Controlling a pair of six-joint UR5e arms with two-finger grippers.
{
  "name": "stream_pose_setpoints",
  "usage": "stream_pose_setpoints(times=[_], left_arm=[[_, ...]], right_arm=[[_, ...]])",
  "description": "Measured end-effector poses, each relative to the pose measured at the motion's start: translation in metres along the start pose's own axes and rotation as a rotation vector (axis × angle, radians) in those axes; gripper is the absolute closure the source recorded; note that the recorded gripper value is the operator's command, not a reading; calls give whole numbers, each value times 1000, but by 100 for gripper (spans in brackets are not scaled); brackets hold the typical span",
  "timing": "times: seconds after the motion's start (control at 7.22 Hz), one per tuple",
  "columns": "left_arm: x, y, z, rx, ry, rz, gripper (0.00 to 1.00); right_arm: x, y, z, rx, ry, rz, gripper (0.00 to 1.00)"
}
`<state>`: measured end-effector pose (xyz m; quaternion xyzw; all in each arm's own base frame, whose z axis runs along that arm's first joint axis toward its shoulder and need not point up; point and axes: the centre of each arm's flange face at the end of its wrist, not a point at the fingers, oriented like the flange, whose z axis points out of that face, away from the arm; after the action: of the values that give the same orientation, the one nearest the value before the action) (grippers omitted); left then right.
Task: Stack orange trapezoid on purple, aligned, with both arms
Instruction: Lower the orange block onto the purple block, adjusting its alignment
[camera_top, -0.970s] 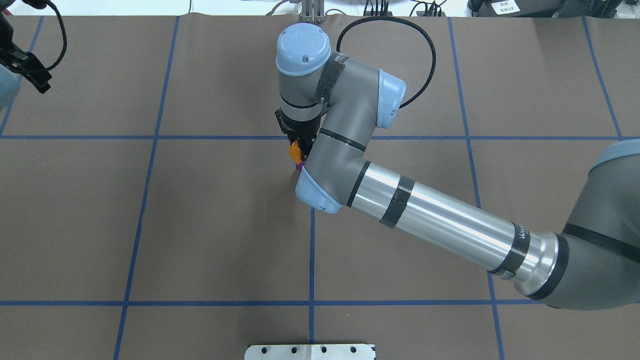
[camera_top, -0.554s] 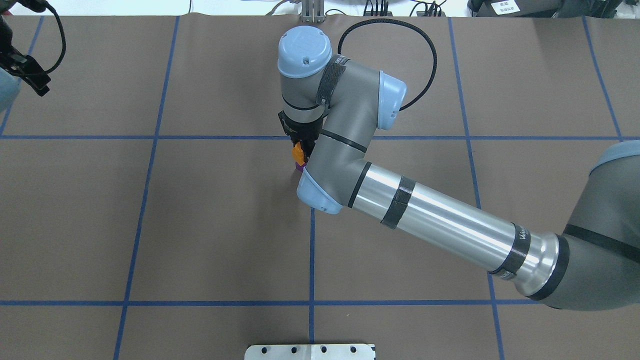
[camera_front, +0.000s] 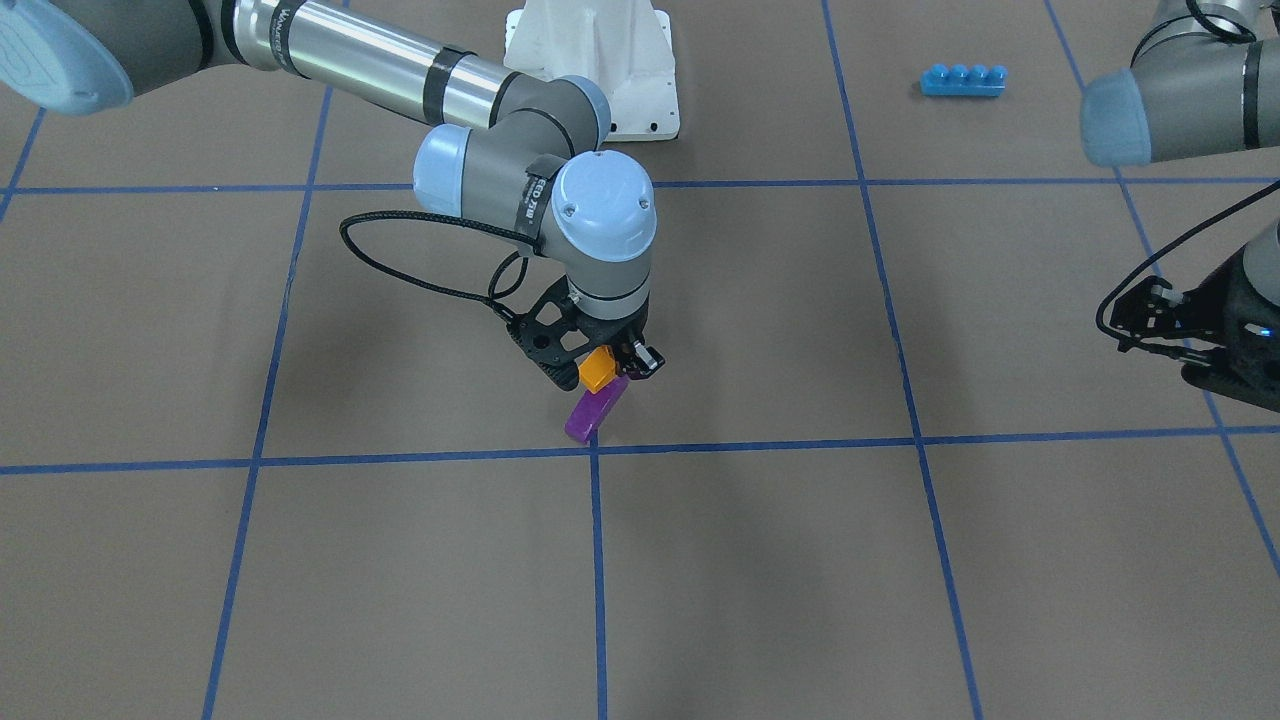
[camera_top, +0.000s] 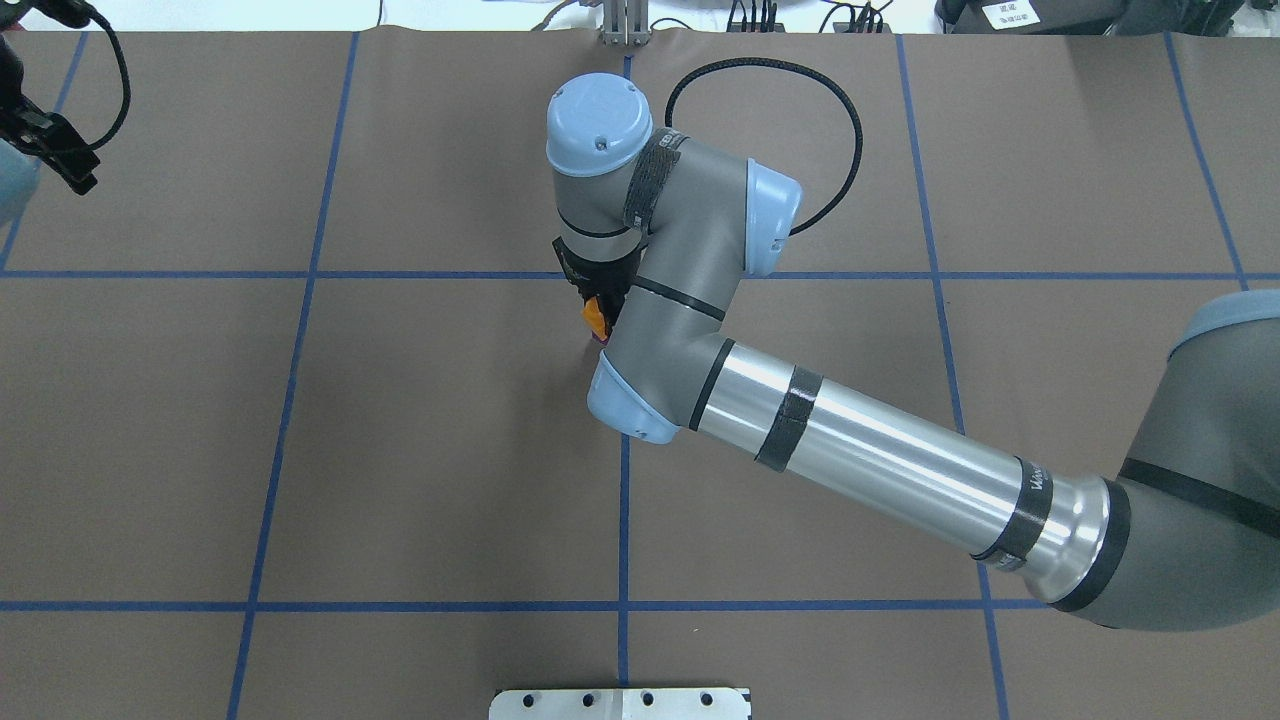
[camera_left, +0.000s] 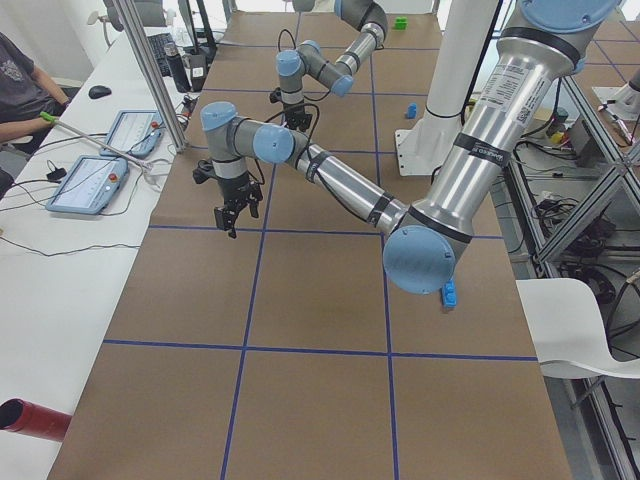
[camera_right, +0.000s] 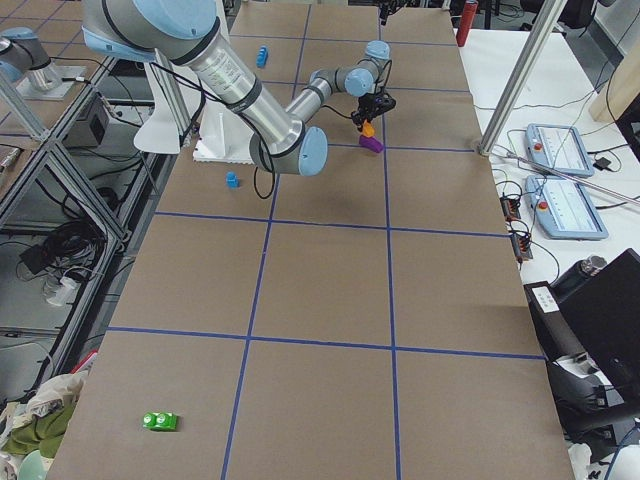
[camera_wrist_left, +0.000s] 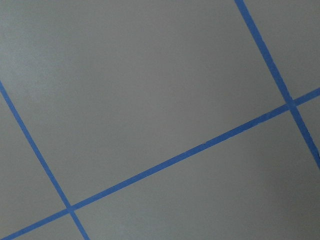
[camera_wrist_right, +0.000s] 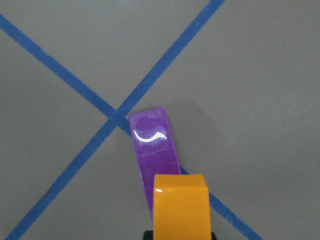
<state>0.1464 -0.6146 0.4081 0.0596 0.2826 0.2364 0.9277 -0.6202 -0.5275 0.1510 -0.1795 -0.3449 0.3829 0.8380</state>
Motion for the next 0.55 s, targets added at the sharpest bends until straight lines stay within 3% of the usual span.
stream_pose_setpoints(times=[0.55], left_arm=[[-1,2,4,11,0,1,0]], right_arm=[[-5,-12,-13,3,-19,10,100]])
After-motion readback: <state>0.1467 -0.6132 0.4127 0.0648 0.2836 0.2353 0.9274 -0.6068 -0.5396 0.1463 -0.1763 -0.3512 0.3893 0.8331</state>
